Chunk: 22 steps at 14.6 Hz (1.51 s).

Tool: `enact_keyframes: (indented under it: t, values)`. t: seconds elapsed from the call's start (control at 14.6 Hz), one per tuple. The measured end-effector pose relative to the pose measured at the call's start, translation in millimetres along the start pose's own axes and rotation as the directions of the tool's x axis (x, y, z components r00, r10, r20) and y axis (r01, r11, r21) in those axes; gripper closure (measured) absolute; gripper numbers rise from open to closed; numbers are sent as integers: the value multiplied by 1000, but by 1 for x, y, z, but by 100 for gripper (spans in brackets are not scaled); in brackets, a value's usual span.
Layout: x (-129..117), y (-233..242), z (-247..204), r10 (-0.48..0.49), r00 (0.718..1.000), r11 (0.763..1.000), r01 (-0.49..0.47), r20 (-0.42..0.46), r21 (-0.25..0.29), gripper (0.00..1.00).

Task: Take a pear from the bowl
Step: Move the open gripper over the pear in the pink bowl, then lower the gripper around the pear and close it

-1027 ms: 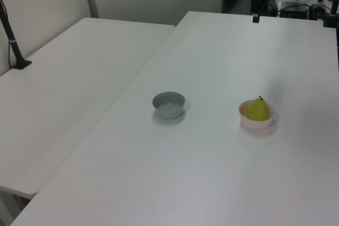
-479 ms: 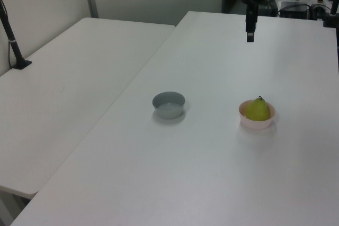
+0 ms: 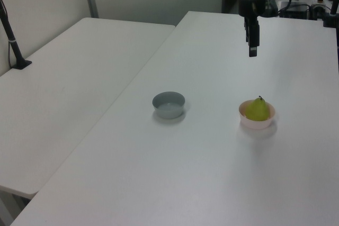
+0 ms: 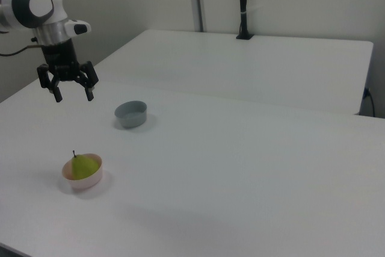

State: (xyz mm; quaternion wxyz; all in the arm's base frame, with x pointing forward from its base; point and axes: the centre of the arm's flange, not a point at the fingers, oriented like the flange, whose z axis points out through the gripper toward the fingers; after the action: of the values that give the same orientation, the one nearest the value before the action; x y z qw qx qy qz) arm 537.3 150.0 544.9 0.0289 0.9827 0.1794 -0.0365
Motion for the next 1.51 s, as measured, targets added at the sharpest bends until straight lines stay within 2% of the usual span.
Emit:
enact_keyframes:
  t: [0.34,0.55,0.68,0.96,1.16,1.23,1.44,1.51]
  values:
    - [3,-5,34,-88,994,996,88,61,6,0]
    - [7,-14,71,-117,989,993,117,89,6,0]
    - [10,-22,102,-155,978,988,155,137,10,0]
    - [13,-42,165,-210,961,977,213,177,4,0]
    - [13,-48,197,-243,949,968,250,199,-7,5]
    - [12,-48,202,-257,944,965,264,206,-5,9]
    - [12,-48,206,-280,936,958,287,212,-1,10]
    - [12,-48,207,-282,935,957,289,215,-3,15]
